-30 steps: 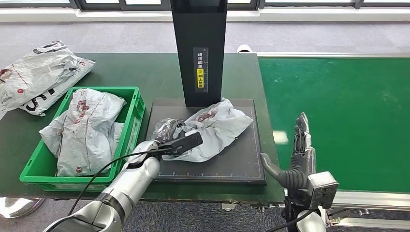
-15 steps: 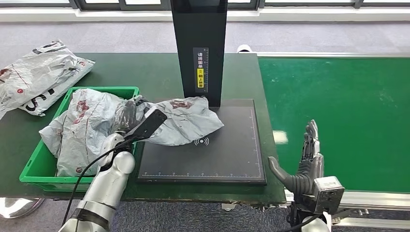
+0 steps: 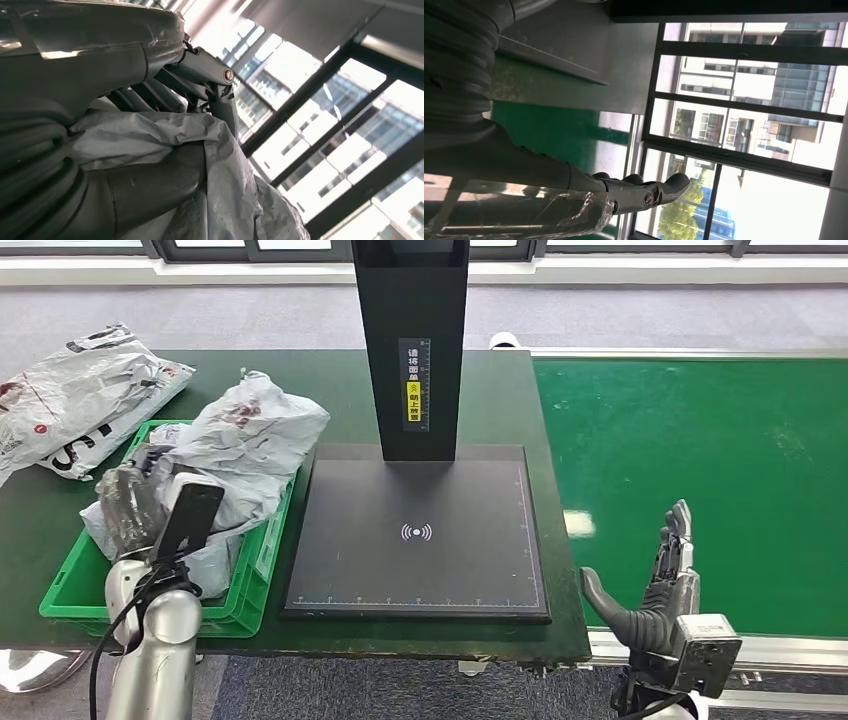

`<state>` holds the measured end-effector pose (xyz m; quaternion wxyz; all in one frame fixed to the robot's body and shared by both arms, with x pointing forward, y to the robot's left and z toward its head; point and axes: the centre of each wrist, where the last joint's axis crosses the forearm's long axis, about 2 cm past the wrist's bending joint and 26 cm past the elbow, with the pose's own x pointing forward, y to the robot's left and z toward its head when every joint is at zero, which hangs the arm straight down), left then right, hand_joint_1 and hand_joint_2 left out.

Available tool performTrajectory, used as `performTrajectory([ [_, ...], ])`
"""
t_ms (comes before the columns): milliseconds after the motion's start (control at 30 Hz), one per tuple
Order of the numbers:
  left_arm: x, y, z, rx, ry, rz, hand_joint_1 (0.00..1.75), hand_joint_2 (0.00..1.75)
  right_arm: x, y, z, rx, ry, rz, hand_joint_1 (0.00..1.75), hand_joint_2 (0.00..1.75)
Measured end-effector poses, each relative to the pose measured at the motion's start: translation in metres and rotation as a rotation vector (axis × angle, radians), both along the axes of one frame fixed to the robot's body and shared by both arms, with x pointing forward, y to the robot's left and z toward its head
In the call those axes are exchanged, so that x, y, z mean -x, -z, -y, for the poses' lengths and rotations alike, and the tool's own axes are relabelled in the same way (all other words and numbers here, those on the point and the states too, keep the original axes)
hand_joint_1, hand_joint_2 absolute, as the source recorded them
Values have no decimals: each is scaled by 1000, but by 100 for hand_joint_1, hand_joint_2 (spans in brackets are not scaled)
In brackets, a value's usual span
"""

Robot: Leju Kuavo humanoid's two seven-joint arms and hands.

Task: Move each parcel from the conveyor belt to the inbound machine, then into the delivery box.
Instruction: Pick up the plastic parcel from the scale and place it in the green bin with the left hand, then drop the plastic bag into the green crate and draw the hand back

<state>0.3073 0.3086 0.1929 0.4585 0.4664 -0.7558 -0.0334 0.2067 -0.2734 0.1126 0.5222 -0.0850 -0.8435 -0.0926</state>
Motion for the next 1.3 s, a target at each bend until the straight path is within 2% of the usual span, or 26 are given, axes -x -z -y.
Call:
performTrajectory([
  [133, 17, -16, -15, -60, -144, 124, 175, 175, 0, 0, -1, -2, -4, 0, 0, 175],
  [333, 32, -37, -38, -184, -370, 257, 175, 175, -9, -4, -2, -4, -14, 15, 0, 175],
  [467, 40, -46, -53, -292, -496, 272, 175, 175, -14, -6, -3, -9, -18, 19, 0, 175],
  [600, 45, -45, -63, -296, -589, 228, 175, 175, -17, -6, -3, -11, -16, 20, 0, 175],
  [767, 39, -33, -69, -246, -635, 141, 175, 175, -19, -7, -3, -17, -10, 16, 0, 175],
  [1000, 30, -15, -77, -223, -624, 29, 175, 175, -19, -7, -3, -24, -7, 8, 0, 175],
  [1300, 25, -7, -82, -227, -614, -11, 175, 175, -19, -7, -3, -24, -7, 8, 0, 175],
])
